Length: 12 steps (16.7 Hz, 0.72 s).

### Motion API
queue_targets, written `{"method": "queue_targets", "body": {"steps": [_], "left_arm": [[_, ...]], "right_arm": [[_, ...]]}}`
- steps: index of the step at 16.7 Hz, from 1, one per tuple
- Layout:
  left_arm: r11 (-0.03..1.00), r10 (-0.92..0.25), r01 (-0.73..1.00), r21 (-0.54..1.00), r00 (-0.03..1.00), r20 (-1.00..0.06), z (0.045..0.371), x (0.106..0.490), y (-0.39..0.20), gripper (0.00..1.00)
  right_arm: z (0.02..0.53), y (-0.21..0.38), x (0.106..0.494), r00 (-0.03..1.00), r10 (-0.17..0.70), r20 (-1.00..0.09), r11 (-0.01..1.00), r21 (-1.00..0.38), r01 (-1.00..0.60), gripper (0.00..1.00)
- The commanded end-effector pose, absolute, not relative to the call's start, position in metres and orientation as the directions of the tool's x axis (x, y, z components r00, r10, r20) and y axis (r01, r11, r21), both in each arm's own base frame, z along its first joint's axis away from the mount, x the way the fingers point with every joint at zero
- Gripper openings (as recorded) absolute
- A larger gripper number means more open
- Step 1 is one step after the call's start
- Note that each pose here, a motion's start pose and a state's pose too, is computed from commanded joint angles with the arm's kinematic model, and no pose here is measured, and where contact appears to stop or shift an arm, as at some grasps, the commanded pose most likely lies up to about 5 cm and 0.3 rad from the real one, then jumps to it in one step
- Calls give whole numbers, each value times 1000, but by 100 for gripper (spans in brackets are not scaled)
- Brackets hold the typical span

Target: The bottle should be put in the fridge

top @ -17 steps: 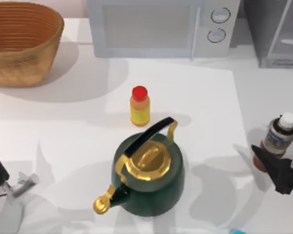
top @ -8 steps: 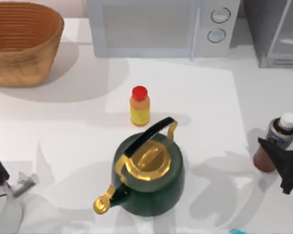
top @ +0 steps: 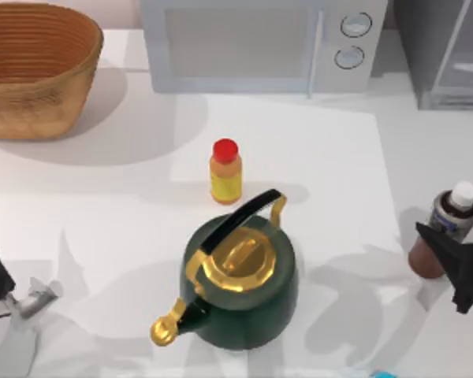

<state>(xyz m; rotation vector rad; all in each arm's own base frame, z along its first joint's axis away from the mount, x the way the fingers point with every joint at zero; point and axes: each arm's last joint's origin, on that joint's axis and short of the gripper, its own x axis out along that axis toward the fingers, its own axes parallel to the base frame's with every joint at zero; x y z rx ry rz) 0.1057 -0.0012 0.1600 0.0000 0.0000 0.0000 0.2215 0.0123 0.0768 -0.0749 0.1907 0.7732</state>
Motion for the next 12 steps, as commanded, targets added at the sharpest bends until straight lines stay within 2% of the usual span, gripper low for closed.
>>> {"method": "queue_targets", "body": {"steps": [7, 12], "left_arm": [[1000, 0, 0, 0, 1000, 0, 160, 106, -1, 100], [1000, 0, 0, 0, 1000, 0, 160, 106, -1, 100]], "right_arm": [[79, 9, 223, 704, 683, -194, 717, -6, -697, 1], [96, -30, 229, 738, 649, -184, 739, -75, -669, 1]]}}
